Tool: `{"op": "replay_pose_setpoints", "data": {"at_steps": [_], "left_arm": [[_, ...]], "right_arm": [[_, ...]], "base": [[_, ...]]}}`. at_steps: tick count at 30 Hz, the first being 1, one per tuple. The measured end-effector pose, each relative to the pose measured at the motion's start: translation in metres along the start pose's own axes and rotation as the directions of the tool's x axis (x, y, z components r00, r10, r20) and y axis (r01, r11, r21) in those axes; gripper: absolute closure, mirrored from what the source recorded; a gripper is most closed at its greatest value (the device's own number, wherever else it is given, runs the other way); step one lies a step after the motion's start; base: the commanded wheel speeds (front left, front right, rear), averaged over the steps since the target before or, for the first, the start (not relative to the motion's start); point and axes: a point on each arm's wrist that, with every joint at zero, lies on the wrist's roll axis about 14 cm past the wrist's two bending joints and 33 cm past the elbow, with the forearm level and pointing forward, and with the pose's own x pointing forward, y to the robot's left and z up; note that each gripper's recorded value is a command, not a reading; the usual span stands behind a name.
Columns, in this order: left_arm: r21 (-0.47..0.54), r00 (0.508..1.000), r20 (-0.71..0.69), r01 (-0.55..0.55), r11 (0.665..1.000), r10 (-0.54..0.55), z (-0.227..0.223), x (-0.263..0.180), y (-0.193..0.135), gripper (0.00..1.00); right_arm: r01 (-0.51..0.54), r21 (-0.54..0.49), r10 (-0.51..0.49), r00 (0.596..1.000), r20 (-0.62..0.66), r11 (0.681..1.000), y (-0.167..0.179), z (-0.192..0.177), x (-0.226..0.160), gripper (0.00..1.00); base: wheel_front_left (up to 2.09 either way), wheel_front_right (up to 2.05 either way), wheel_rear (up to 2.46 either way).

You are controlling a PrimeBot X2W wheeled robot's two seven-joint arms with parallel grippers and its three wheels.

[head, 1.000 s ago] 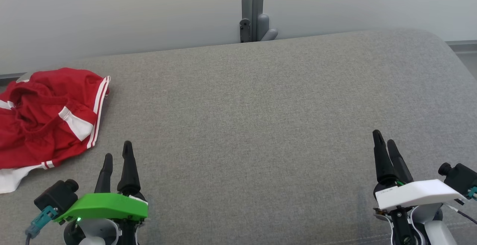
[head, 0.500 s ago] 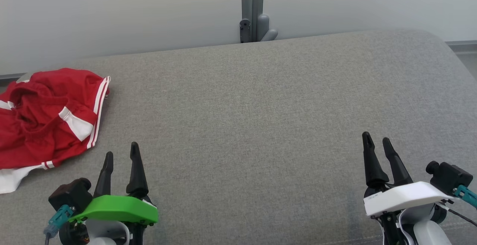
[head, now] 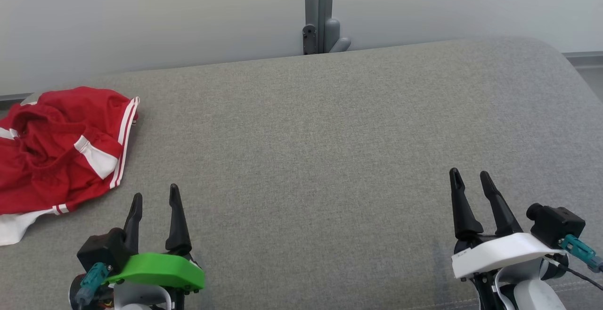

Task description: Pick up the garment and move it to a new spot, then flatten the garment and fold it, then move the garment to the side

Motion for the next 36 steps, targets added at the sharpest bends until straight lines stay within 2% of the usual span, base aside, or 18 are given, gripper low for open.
{"op": "replay_pose_setpoints", "data": {"at_steps": [15,36], "left_arm": [[0.126,1.0,0.018,0.01,0.992,-0.013,-0.002,-0.007,0.0,0.0],[0.233,0.999,0.036,0.024,0.972,-0.033,-0.004,-0.014,0.003,0.0]], "right_arm": [[-0.031,-0.133,0.032,0.999,0.007,0.991,0.006,0.0,-0.003,0.0],[-0.089,-0.294,0.094,0.996,0.003,0.952,0.018,-0.003,-0.007,0.0]], "base": [[0.0,0.0,0.0],[0.0,0.0,0.0]]}}
